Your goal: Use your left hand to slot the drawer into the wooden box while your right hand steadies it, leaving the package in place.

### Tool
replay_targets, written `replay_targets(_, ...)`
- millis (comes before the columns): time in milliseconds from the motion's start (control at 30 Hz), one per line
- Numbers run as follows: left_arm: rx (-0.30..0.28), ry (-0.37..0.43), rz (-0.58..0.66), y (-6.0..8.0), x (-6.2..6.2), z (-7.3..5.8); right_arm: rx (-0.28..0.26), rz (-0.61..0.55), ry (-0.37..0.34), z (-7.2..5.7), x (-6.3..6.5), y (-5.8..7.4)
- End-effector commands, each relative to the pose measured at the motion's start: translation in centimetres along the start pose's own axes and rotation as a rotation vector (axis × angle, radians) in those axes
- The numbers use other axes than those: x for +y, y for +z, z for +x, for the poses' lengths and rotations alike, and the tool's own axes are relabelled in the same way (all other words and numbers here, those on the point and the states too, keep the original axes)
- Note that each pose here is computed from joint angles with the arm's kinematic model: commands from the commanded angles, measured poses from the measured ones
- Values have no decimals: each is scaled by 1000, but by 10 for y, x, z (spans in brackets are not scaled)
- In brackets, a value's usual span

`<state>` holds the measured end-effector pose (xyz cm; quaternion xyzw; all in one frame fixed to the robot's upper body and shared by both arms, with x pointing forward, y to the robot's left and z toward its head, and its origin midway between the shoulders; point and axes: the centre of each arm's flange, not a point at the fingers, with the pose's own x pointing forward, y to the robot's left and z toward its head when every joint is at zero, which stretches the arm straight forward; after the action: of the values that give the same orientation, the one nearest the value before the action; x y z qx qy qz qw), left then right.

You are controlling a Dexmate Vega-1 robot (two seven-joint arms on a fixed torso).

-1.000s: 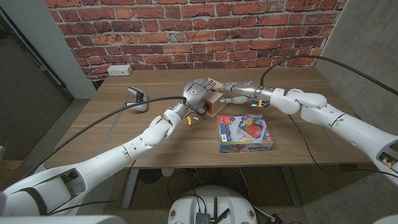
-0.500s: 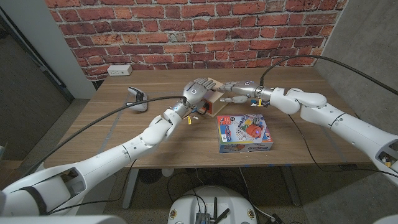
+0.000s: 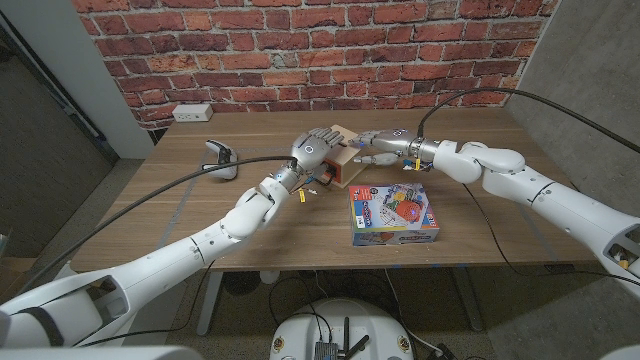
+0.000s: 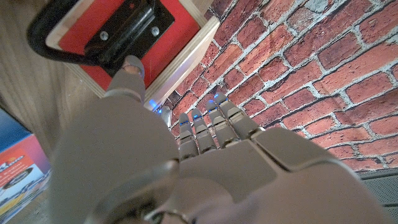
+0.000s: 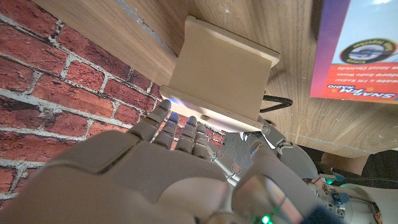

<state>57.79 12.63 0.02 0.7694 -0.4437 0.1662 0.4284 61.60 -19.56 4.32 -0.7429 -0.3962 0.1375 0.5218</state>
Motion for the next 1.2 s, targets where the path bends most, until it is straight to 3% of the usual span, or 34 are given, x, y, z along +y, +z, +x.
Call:
replay_targets(33, 0, -7, 5, -4, 6, -4, 0, -3, -12, -1, -4, 0)
replay_targets(833, 46, -64, -49, -16, 16, -20, 2, 26, -31, -3, -14, 4)
replay_targets(1200, 105, -117, -160, -31, 22, -22, 30, 92, -67, -7, -19, 2)
